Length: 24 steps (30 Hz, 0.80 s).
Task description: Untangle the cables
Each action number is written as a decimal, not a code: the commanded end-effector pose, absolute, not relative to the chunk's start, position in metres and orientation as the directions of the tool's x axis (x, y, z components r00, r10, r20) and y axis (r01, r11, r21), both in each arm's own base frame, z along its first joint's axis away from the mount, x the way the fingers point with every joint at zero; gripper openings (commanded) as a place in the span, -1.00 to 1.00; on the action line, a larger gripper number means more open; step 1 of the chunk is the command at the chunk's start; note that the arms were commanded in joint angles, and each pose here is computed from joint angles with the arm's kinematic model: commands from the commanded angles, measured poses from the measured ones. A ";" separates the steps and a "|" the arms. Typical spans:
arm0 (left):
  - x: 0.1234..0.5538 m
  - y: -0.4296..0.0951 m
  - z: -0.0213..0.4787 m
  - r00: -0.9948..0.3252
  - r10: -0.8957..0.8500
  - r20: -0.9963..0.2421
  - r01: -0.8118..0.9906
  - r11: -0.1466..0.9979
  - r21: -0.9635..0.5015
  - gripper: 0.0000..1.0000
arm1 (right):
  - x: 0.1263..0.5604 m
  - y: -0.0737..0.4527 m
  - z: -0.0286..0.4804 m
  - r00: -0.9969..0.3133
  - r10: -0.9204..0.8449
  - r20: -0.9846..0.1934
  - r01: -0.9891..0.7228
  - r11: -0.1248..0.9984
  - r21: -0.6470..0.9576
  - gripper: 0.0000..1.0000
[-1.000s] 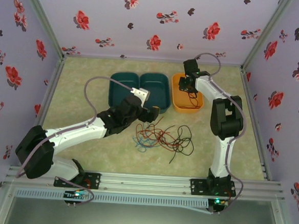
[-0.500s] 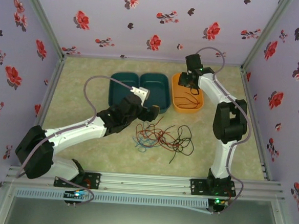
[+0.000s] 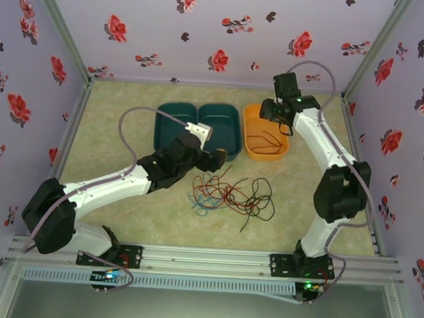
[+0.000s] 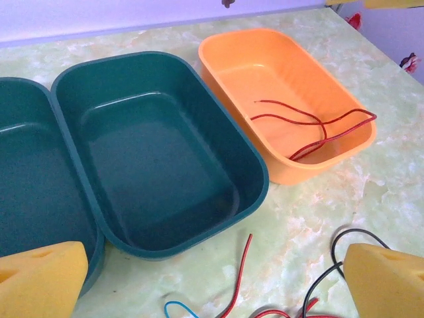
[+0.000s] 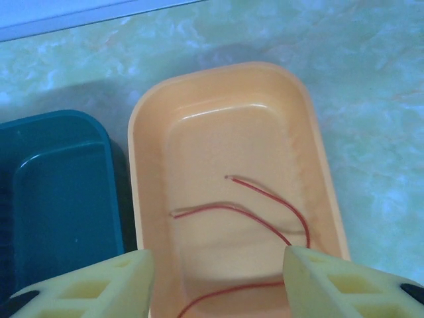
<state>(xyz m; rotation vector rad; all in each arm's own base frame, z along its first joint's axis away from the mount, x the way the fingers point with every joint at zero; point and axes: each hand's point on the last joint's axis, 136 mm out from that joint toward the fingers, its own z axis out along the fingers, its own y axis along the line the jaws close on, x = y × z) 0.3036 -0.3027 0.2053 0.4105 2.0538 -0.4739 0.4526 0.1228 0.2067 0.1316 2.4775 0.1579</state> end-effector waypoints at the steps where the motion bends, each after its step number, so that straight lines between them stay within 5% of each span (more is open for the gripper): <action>1: 0.311 -0.299 0.215 -0.485 0.063 -0.872 0.434 0.883 -0.178 0.99 | 0.427 0.112 0.208 -0.792 0.148 -0.593 0.092 0.988 0.124 0.09; 13: 0.313 -0.290 0.208 -0.504 0.030 -0.863 0.391 0.899 -0.197 0.99 | 0.352 0.090 0.196 -0.821 0.177 -0.543 0.155 0.984 0.086 0.07; 24: 0.312 -0.282 0.198 -0.534 0.000 -0.845 0.354 0.908 -0.224 0.99 | 0.322 0.112 0.163 -0.847 0.266 -0.461 0.178 0.958 0.227 0.04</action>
